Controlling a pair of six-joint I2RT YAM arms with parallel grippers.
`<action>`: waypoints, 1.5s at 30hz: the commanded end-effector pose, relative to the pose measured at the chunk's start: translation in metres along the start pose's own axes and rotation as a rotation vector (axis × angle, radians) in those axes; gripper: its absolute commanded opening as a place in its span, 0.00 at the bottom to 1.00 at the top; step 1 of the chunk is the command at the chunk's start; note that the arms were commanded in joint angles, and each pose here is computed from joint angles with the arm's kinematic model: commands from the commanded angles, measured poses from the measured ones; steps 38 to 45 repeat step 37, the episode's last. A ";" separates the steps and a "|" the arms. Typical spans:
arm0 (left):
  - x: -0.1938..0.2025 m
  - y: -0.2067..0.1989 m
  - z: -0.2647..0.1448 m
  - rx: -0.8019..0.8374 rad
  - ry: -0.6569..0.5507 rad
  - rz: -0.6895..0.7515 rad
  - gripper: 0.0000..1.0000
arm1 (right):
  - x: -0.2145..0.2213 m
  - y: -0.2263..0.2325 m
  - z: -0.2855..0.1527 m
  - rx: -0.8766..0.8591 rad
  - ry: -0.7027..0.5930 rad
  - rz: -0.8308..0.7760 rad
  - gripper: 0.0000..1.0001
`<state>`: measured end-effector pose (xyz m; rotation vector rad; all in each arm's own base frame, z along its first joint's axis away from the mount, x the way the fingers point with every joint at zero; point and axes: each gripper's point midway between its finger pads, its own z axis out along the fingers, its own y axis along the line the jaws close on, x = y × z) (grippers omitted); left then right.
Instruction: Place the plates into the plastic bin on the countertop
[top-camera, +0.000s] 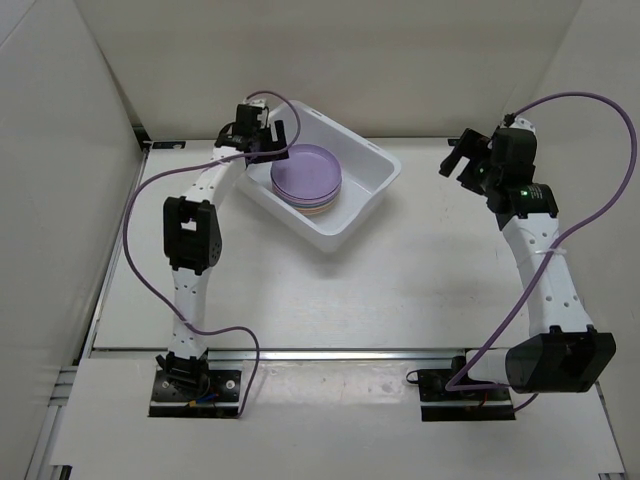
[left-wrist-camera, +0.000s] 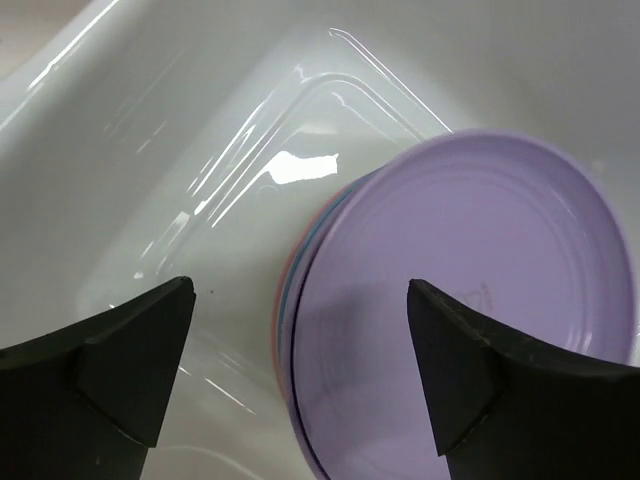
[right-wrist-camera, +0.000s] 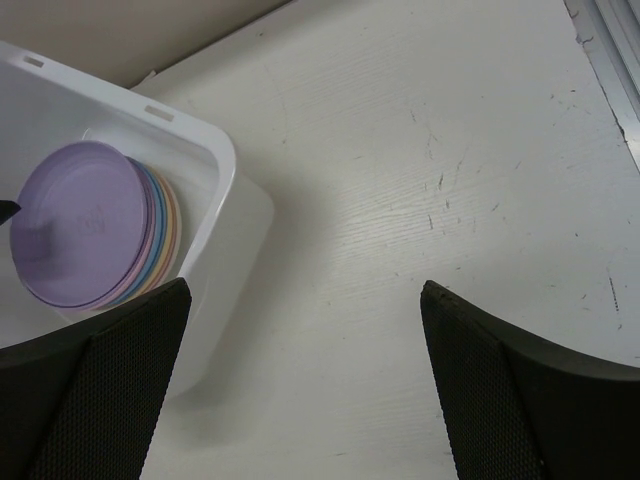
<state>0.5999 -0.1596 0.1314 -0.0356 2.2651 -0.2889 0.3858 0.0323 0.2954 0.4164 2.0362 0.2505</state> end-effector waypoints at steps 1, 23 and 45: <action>-0.041 -0.013 -0.029 0.023 -0.091 0.023 1.00 | -0.011 -0.001 -0.009 0.002 -0.046 -0.009 0.99; 0.002 0.035 -0.252 -0.252 -0.313 -0.041 1.00 | 0.039 -0.010 0.018 0.024 0.149 0.025 0.99; 0.036 0.092 -0.294 -0.349 -0.338 -0.175 0.99 | 0.053 0.002 0.020 -0.069 0.153 0.056 0.99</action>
